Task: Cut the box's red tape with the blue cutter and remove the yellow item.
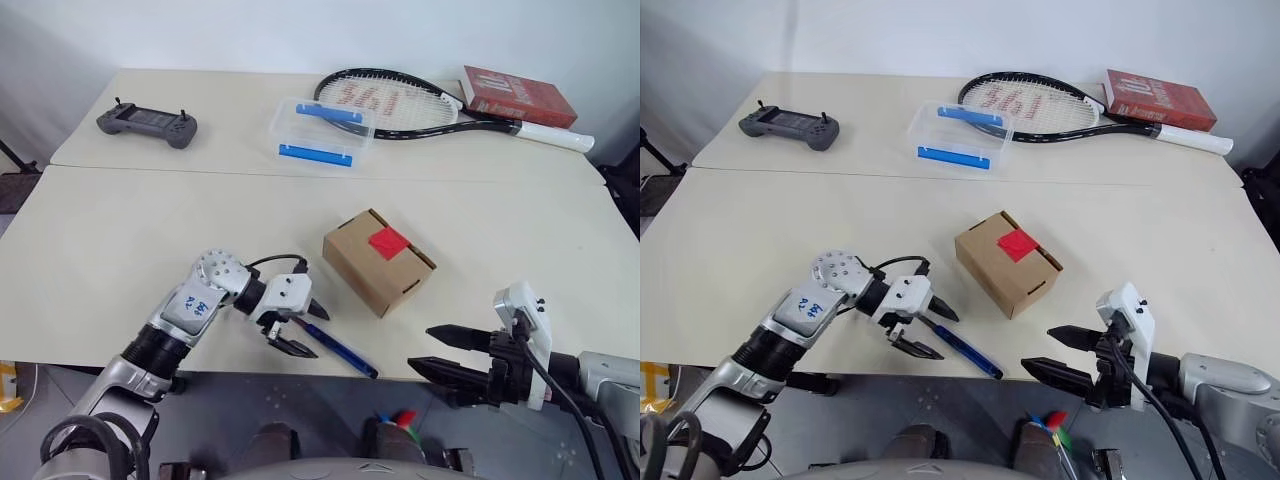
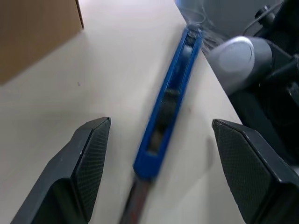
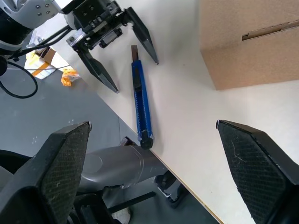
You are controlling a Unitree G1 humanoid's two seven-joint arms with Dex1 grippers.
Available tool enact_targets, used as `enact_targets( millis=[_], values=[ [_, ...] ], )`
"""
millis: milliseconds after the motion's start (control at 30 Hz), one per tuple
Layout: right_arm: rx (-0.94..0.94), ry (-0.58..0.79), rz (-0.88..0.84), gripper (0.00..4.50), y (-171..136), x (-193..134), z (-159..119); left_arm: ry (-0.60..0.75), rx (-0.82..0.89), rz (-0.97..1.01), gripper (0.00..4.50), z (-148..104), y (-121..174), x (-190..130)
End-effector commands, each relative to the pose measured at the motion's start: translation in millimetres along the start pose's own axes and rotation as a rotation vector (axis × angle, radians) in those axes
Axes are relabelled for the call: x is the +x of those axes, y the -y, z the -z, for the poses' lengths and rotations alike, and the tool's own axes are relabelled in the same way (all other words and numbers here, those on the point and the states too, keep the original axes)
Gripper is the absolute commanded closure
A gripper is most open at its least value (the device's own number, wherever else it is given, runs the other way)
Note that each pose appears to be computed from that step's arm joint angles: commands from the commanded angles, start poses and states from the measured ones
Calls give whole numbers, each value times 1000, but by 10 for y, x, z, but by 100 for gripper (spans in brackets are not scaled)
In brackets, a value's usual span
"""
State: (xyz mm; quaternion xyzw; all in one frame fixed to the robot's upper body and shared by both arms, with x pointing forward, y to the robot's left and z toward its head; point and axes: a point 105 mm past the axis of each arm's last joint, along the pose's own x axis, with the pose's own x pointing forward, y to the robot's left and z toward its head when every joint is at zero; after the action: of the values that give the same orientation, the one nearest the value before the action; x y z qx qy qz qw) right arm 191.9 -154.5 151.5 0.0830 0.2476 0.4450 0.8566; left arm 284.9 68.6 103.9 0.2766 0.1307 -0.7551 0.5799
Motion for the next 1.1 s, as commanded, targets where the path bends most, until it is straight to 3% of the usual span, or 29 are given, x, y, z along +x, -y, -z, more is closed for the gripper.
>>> enact_targets(
  millis=[33, 100, 367, 433, 700, 833, 967, 1100],
  values=[
    [-38, 32, -10, 0, -59, -4, -63, -32, 9, 30, 98, 54, -22, 41],
    [-47, 31, -4, 0, -50, -2, -61, -58, 29, 40, 133, 95, -25, 41],
    [-70, 36, 2, 0, -57, 0, -42, -117, 58, 68, 370, 268, 64, 27],
    [-76, 38, 3, 0, -54, -1, -44, -121, 68, 70, 407, 284, 80, 24],
    [-82, 55, -14, 0, -46, 2, -90, -90, 112, -5, 407, 245, 32, -12],
    [33, 138, -40, 0, -68, -19, -260, -5, 222, -204, 407, 65, -145, -121],
    [290, 205, -98, 0, -125, -27, -426, 69, 397, -398, 407, -171, -202, -269],
    [340, 121, -82, 0, -144, 86, -281, 102, 482, -448, 407, -253, -96, -264]
  ],
)
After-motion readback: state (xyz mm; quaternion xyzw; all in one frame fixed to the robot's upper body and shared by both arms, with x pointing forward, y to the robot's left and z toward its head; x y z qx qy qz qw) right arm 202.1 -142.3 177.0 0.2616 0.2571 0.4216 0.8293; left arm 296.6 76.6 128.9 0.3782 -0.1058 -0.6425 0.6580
